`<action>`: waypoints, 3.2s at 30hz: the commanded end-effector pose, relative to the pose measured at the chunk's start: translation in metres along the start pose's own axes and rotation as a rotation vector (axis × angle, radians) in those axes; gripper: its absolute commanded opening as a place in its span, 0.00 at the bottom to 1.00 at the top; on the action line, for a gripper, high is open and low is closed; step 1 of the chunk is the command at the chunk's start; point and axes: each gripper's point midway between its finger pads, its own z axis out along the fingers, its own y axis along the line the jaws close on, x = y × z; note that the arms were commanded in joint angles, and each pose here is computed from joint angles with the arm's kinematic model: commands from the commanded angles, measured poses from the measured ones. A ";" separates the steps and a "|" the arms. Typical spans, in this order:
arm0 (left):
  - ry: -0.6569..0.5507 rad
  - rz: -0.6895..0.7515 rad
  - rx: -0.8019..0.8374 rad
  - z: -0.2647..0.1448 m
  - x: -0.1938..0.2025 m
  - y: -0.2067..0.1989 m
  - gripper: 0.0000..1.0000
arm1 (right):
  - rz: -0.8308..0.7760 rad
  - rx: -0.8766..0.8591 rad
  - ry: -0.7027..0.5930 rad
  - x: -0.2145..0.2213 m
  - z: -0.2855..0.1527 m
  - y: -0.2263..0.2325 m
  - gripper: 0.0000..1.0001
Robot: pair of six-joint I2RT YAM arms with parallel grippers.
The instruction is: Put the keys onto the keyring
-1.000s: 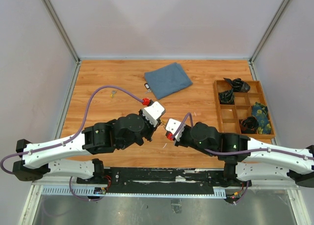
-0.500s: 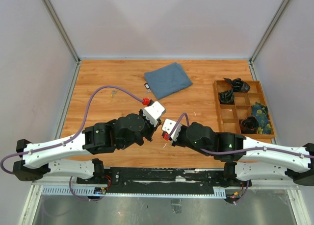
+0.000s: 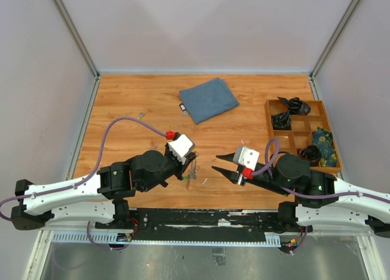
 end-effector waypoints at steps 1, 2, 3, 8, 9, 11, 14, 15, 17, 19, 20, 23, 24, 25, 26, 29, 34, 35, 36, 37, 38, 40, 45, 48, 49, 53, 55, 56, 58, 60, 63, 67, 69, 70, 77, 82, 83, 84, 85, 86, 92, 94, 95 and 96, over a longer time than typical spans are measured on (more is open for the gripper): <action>-0.235 -0.063 0.089 -0.019 -0.044 -0.004 0.00 | 0.061 -0.016 -0.088 -0.023 -0.005 0.003 0.37; -0.267 -0.066 0.116 -0.023 -0.048 -0.006 0.00 | 0.078 0.009 -0.079 -0.022 -0.005 -0.001 0.37; -0.301 -0.069 0.140 -0.029 -0.052 -0.008 0.00 | 0.087 0.026 -0.064 -0.021 -0.004 -0.004 0.36; -0.438 -0.088 0.242 -0.055 -0.073 -0.014 0.00 | 0.160 -0.065 -0.043 -0.018 0.007 -0.001 0.37; -0.455 -0.088 0.263 -0.059 -0.076 -0.016 0.01 | 0.183 -0.101 -0.061 -0.021 0.007 0.000 0.37; -0.488 -0.092 0.308 -0.066 -0.081 -0.021 0.00 | 0.223 -0.188 -0.134 -0.033 0.006 0.005 0.38; -0.517 -0.096 0.366 -0.074 -0.087 -0.029 0.00 | 0.250 -0.290 -0.232 -0.048 -0.001 0.012 0.35; -0.522 -0.097 0.381 -0.075 -0.088 -0.032 0.00 | 0.251 -0.317 -0.265 -0.054 -0.004 0.015 0.32; -0.528 -0.097 0.410 -0.077 -0.090 -0.037 0.00 | 0.253 -0.358 -0.318 -0.064 -0.008 0.019 0.29; -0.527 -0.094 0.433 -0.076 -0.091 -0.042 0.01 | 0.260 -0.368 -0.342 -0.069 -0.009 0.019 0.26; -0.526 -0.093 0.442 -0.076 -0.091 -0.044 0.01 | 0.263 -0.368 -0.337 -0.068 -0.008 0.019 0.24; -0.524 -0.091 0.456 -0.075 -0.092 -0.047 0.01 | 0.269 -0.382 -0.324 -0.065 -0.003 0.021 0.22; -0.524 -0.092 0.457 -0.075 -0.093 -0.048 0.00 | 0.271 -0.390 -0.317 -0.063 -0.002 0.023 0.22; -0.526 -0.093 0.458 -0.075 -0.094 -0.048 0.00 | 0.271 -0.393 -0.314 -0.062 -0.001 0.023 0.23; -0.528 -0.093 0.459 -0.075 -0.095 -0.048 0.00 | 0.273 -0.396 -0.309 -0.061 0.000 0.024 0.24; -0.533 -0.090 0.462 -0.075 -0.096 -0.049 0.01 | 0.276 -0.399 -0.298 -0.057 0.003 0.025 0.26; -0.537 -0.088 0.472 -0.076 -0.099 -0.051 0.00 | 0.276 -0.402 -0.290 -0.054 0.005 0.026 0.25; -0.536 -0.086 0.474 -0.075 -0.098 -0.051 0.01 | 0.276 -0.401 -0.290 -0.054 0.005 0.026 0.25; -0.535 -0.085 0.477 -0.075 -0.098 -0.052 0.01 | 0.276 -0.401 -0.291 -0.054 0.005 0.025 0.25; -0.534 -0.085 0.479 -0.075 -0.098 -0.053 0.01 | 0.275 -0.399 -0.290 -0.054 0.005 0.025 0.25; -0.534 -0.085 0.481 -0.075 -0.098 -0.053 0.00 | 0.275 -0.395 -0.292 -0.054 0.005 0.025 0.25; -0.533 -0.084 0.483 -0.075 -0.098 -0.053 0.00 | 0.272 -0.374 -0.301 -0.055 0.003 0.022 0.25; -0.530 -0.084 0.485 -0.075 -0.098 -0.054 0.01 | 0.266 -0.286 -0.329 -0.057 -0.003 0.009 0.23; -0.530 -0.085 0.484 -0.076 -0.098 -0.053 0.01 | 0.267 -0.249 -0.336 -0.056 -0.006 0.003 0.25; -0.530 -0.084 0.484 -0.075 -0.098 -0.053 0.01 | 0.269 -0.244 -0.330 -0.054 -0.005 0.003 0.26; -0.534 -0.082 0.490 -0.076 -0.100 -0.055 0.01 | 0.274 -0.270 -0.307 -0.052 0.000 0.007 0.27; -0.532 -0.079 0.494 -0.075 -0.100 -0.056 0.01 | 0.276 -0.298 -0.296 -0.052 0.003 0.010 0.26; -0.534 -0.078 0.496 -0.076 -0.101 -0.056 0.01 | 0.277 -0.313 -0.290 -0.051 0.004 0.013 0.26; -0.534 -0.077 0.500 -0.076 -0.102 -0.057 0.01 | 0.277 -0.332 -0.287 -0.052 0.006 0.015 0.25; -0.534 -0.076 0.502 -0.076 -0.103 -0.057 0.00 | 0.276 -0.347 -0.287 -0.052 0.006 0.017 0.24; -0.533 -0.075 0.503 -0.076 -0.103 -0.058 0.01 | 0.275 -0.360 -0.290 -0.053 0.005 0.019 0.22; -0.532 -0.073 0.506 -0.076 -0.102 -0.059 0.00 | 0.276 -0.366 -0.293 -0.054 0.005 0.020 0.18; -0.531 -0.074 0.509 -0.076 -0.102 -0.059 0.01 | 0.277 -0.370 -0.295 -0.054 0.005 0.021 0.17; -0.531 -0.074 0.510 -0.076 -0.102 -0.059 0.01 | 0.278 -0.371 -0.295 -0.055 0.005 0.021 0.16; -0.531 -0.067 0.534 -0.077 -0.102 -0.063 0.01 | 0.280 -0.363 -0.301 -0.055 0.005 0.020 0.13; -0.525 -0.062 0.578 -0.079 -0.101 -0.071 0.01 | 0.271 -0.344 -0.314 -0.058 0.002 0.016 0.04; -0.522 -0.062 0.588 -0.080 -0.100 -0.073 0.00 | 0.266 -0.341 -0.317 -0.059 0.001 0.016 0.01; -0.521 -0.062 0.596 -0.080 -0.100 -0.074 0.00 | 0.260 -0.340 -0.319 -0.060 0.000 0.016 0.01; -0.521 -0.062 0.605 -0.081 -0.100 -0.075 0.00 | 0.252 -0.340 -0.322 -0.061 -0.002 0.015 0.00; -0.519 -0.062 0.613 -0.082 -0.100 -0.077 0.00 | 0.246 -0.341 -0.315 -0.061 -0.003 0.015 0.00; -0.500 -0.059 0.662 -0.084 -0.098 -0.086 0.17 | 0.181 -0.355 -0.238 -0.055 -0.011 0.016 0.00; -0.484 -0.053 0.681 -0.083 -0.096 -0.090 0.24 | 0.162 -0.367 -0.204 -0.051 -0.015 0.018 0.00; -0.477 -0.050 0.691 -0.083 -0.096 -0.092 0.27 | 0.148 -0.371 -0.198 -0.053 -0.018 0.018 0.00; -0.470 -0.050 0.698 -0.082 -0.095 -0.093 0.31 | 0.134 -0.377 -0.190 -0.053 -0.020 0.018 0.00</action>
